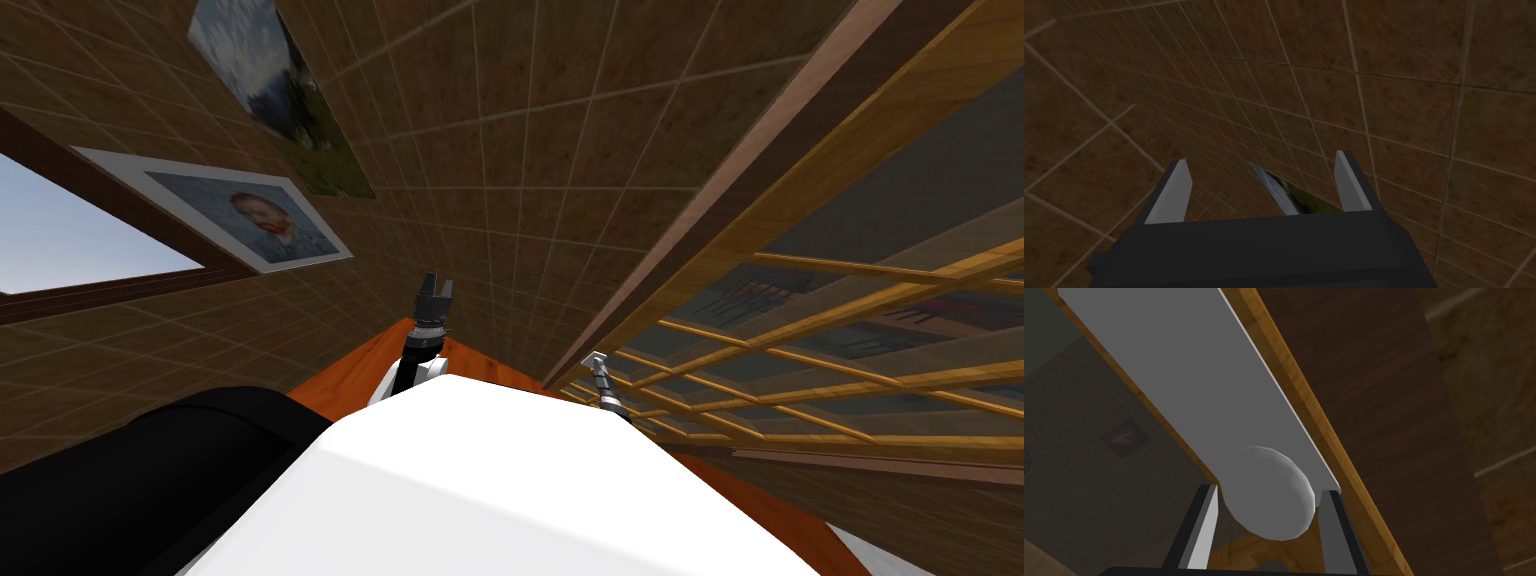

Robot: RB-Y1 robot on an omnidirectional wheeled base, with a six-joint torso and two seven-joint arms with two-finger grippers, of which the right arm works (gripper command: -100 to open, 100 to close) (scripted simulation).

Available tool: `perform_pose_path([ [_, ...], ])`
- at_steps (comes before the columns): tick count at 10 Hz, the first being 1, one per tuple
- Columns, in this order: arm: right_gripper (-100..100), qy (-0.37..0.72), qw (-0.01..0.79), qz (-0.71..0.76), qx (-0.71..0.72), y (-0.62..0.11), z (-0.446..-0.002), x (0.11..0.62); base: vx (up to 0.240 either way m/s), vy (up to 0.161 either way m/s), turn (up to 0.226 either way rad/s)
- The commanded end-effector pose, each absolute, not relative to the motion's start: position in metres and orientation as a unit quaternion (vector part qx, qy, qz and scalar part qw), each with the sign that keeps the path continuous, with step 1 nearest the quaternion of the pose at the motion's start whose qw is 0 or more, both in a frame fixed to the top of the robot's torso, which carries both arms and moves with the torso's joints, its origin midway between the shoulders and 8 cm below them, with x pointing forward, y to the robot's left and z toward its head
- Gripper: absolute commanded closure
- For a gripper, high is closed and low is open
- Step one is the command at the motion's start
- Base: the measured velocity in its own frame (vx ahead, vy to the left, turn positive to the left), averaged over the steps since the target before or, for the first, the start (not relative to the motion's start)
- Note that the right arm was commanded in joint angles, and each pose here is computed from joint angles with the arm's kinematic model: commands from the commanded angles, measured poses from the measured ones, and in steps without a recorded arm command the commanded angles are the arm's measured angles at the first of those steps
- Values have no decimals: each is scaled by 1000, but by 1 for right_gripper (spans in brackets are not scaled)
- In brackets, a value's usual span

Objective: Pull the door open

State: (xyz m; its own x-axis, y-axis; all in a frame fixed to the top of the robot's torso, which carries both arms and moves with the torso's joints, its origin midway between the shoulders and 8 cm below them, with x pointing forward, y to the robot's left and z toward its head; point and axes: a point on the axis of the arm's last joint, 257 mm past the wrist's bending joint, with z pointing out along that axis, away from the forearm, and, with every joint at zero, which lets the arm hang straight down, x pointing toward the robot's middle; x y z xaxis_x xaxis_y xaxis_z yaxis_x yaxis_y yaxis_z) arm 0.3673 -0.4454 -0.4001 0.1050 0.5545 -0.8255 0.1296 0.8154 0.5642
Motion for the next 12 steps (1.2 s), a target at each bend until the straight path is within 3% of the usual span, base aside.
perform_pose_path([
  [1, 100, 642, 692, 170, 283, -447, -400, 367, -28, -10, 27],
  [12, 100, 587, 664, 266, 379, -445, -397, 376, -39, -18, 38],
])
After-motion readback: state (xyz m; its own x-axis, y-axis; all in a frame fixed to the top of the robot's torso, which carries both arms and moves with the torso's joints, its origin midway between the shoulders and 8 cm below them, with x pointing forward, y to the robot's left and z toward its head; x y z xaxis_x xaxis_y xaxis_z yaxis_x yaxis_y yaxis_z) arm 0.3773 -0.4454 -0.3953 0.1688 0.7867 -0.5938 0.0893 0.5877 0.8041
